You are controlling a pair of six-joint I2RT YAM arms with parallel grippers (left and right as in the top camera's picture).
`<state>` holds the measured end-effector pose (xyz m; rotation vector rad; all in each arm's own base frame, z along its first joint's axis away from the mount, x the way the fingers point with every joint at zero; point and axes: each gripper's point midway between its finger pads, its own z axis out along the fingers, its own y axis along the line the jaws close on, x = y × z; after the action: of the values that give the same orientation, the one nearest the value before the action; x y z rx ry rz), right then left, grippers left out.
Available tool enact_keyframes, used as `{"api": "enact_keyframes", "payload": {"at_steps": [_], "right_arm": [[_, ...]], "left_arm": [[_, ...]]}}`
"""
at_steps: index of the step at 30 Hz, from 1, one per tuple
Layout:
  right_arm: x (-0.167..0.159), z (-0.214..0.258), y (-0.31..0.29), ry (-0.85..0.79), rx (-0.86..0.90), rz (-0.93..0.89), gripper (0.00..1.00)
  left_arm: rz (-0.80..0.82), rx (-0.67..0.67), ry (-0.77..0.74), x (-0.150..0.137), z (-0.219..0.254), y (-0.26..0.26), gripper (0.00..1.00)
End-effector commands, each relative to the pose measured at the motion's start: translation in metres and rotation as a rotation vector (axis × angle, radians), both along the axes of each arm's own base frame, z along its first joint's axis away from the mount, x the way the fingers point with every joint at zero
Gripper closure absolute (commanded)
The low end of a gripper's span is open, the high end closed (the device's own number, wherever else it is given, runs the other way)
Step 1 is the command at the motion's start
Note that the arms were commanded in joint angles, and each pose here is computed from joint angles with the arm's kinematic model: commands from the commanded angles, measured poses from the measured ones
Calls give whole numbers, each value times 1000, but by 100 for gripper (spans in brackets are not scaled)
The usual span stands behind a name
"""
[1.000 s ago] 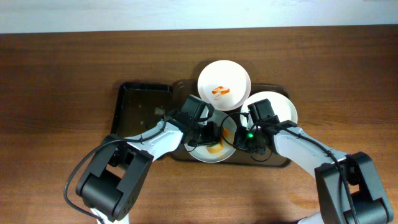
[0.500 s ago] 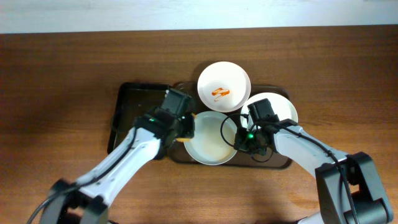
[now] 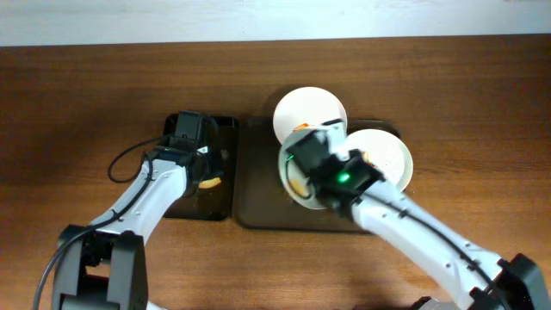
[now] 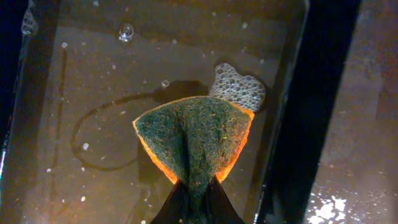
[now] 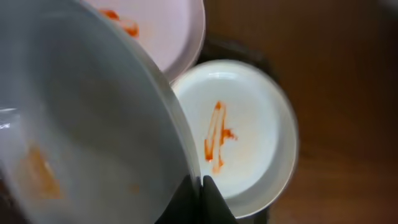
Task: Clean dirty plates on tray and stack at the side
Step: 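Carry the cleaned plate with the right gripper to the table's right side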
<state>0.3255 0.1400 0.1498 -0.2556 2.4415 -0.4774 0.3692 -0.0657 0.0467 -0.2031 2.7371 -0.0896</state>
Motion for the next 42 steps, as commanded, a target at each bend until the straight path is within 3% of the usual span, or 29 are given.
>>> {"api": "enact_keyframes", "payload": {"at_steps": [1,3,6,11,13,21,26,32,36,37,38,42], "right_arm": [[1,66,5,-303,-217,-17,96],[-6,89,16,-426,-280,-15,96],[-7,87,20,-420,-265,-7,96],[0,62,17,-318,-114,-39,96],[5,42,-3,-228,-3,-137,96],[15,23,-156,-31,388,-607,96],[-29,-2,-285,10,544,-1030,96],[-66,-42,-339,87,557,-1259,96],[-62,-70,-342,157,553,-1274,96],[-61,-70,-343,154,553,-1273,92],[-58,-70,-342,149,562,-1254,81],[-10,-64,-295,185,821,-831,64]], "left_arm": [[-3,16,12,-1,-6,5,100],[-3,16,13,-1,-6,5,100],[-3,15,13,-1,-7,5,100],[-3,16,17,-2,-7,5,100],[-3,15,17,-2,-7,5,100],[-3,15,17,-2,-7,5,100],[-3,15,17,-2,-7,5,100],[-3,15,17,-2,-7,5,100],[-3,15,18,-2,-7,5,100],[-3,15,18,-2,-7,5,100],[-3,15,18,-2,-7,5,100],[-4,12,18,-2,-7,4,100]]}}
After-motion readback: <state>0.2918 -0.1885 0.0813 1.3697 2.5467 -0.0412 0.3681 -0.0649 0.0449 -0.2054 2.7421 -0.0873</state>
